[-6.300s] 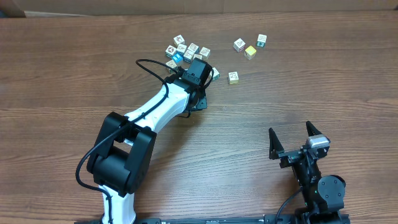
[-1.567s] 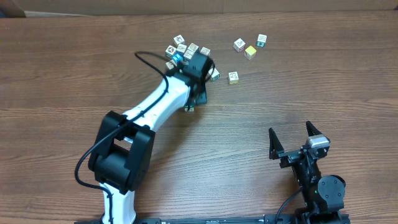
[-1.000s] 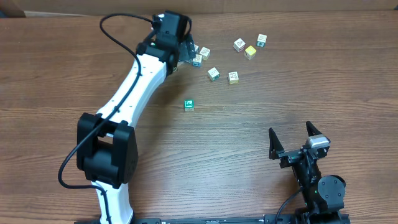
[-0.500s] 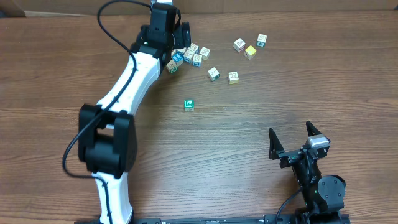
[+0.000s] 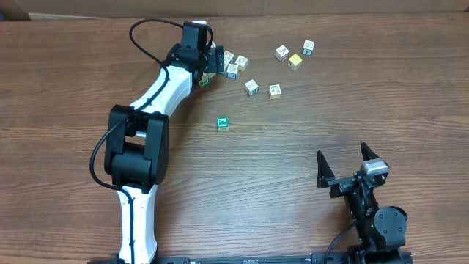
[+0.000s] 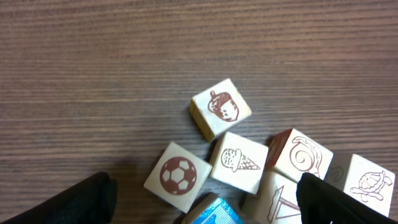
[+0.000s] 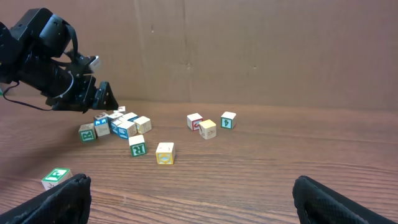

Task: Form a horizontal line
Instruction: 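Move the left gripper back up to the block cluster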

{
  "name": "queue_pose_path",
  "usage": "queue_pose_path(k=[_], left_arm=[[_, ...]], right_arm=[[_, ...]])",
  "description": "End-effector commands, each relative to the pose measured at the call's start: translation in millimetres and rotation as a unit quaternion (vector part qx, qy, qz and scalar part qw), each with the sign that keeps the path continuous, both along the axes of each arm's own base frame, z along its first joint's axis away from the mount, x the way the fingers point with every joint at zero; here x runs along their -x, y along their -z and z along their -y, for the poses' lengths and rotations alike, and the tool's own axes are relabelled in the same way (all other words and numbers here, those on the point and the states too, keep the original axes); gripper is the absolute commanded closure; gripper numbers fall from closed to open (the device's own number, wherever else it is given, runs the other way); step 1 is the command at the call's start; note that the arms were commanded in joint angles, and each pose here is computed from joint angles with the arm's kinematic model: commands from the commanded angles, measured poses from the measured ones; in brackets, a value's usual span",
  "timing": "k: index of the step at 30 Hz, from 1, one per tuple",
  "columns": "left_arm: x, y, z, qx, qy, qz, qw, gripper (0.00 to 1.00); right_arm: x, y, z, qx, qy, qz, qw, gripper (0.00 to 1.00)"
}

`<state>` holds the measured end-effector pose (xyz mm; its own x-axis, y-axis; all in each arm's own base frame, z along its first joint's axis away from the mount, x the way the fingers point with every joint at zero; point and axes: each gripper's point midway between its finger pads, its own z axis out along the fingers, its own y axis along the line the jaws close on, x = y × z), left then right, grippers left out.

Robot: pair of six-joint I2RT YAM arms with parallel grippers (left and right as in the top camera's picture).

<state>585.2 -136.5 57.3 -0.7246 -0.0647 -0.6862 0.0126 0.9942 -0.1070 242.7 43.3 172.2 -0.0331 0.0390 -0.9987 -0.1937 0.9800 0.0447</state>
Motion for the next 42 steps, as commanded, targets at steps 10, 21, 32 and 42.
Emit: queue_pose_path(k=[10, 21, 32, 42], left_arm=[[-2.7, 18.2, -26.0, 0.014, -0.048, -0.018, 0.999, 0.09], [-0.1, 26.5, -35.3, 0.003, -0.059, -0.029, 0.998, 0.14], [4.8, 38.8, -39.5, -0.010, -0.052, -0.046, 0.998, 0.13], [6.7, 40.9, -54.6, -0.036, -0.078, -0.048, 0.995, 0.15]], right_arm=[[-0.2, 2.0, 1.6, 0.002, 0.004, 0.002, 1.000, 0.00], [-0.2, 1.9, 1.6, 0.002, 0.004, 0.002, 1.000, 0.00], [-0.2, 2.0, 1.6, 0.002, 0.004, 0.002, 1.000, 0.00], [-0.2, 2.0, 1.6, 0.002, 0.004, 0.002, 1.000, 0.00]])
